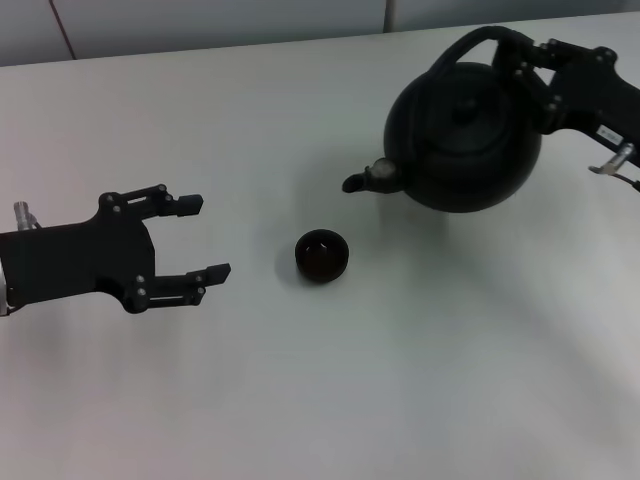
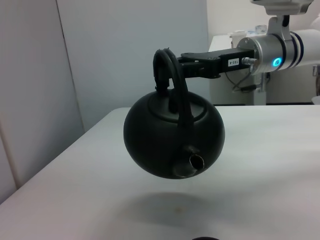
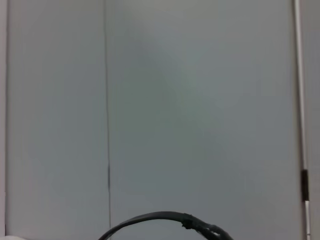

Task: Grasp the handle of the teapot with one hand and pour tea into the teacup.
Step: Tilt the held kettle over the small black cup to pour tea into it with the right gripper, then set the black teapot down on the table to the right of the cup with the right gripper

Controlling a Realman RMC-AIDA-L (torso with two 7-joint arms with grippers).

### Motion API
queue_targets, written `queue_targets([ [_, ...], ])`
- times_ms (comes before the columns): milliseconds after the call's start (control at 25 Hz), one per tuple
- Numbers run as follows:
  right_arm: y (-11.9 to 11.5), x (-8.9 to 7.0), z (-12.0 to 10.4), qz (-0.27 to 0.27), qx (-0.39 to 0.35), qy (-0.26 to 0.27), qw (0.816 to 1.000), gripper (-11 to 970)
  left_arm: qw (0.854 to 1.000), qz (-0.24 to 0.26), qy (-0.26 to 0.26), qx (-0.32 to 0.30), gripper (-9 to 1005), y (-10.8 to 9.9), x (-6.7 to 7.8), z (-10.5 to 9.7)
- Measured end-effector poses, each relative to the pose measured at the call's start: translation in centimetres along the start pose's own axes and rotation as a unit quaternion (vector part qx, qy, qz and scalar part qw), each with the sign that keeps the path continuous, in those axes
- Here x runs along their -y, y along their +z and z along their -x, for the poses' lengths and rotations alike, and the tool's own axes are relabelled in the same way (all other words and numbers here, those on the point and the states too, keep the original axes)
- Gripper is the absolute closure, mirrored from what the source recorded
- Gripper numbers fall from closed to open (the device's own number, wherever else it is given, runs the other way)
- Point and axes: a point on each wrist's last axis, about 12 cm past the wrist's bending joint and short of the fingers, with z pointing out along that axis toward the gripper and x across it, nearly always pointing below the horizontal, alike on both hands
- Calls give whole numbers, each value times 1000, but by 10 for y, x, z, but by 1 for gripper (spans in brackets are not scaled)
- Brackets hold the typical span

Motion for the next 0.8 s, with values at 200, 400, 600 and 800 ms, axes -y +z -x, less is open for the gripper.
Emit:
queue_targets([
  [200, -9, 0, -4, -8, -2, 14, 1000, 808, 1000, -2, -1, 0, 183, -2, 1, -1],
  [400, -10, -1, -6, -12, -5, 50, 999, 808, 1000, -6, 0, -1, 183, -1, 2, -1],
  [600, -12, 0, -7, -24, -3, 64, 998, 808, 1000, -7, 1, -1, 183, -1, 2, -1],
  [800, -17, 6, -10, -51, -11, 84, 995, 808, 1000, -8, -3, -2, 183, -4, 5, -3],
])
